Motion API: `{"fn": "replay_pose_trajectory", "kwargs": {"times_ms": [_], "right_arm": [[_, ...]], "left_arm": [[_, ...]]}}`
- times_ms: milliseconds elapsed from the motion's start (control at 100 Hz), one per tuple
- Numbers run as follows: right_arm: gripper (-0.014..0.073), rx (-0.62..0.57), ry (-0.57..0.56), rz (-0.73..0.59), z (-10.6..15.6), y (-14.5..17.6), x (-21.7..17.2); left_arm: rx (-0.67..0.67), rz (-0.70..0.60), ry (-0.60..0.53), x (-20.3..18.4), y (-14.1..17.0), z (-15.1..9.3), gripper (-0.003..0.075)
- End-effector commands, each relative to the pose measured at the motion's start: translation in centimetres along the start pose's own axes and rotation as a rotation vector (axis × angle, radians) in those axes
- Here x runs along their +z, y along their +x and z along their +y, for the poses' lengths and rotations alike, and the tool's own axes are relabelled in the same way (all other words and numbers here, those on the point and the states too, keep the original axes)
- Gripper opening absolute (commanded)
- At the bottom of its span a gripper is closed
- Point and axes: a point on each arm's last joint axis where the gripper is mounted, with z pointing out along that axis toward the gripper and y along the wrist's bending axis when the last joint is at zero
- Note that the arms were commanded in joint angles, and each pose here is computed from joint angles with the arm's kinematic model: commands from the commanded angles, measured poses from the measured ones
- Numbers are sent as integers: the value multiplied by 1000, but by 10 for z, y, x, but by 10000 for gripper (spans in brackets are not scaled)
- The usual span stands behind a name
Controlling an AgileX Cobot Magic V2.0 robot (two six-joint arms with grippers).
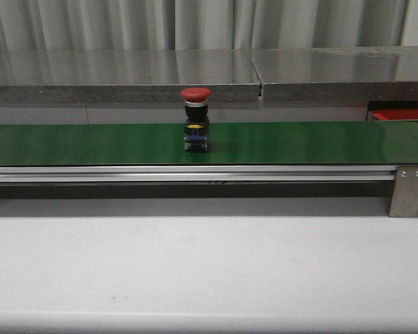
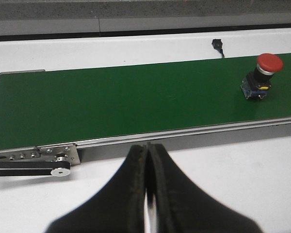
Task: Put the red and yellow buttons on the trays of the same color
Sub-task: 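Raise the right gripper and move it back over the belt toward the red button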
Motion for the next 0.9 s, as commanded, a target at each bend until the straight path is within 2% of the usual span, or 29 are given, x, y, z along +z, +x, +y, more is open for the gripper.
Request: {"fn": "replay_pose_trajectory", "kwargs": {"times_ms": [0, 200, 410, 610, 890], "right_arm": [[447, -42, -18, -135, 11, -19, -29], [447, -132, -101, -177, 44, -18, -56], [447, -303, -214, -163, 93, -6, -74], [450, -425, -298, -129, 128, -5, -91], [601, -595, -425, -70, 181, -2, -109]], "left_arm": [[-6, -91, 6, -6, -13, -2, -20], [-6, -91, 6, -6, -13, -2, -20], [-6, -91, 6, -6, -13, -2, -20], [-6, -91, 6, -6, -13, -2, -20], [-6, -91, 6, -6, -13, -2, -20]]}}
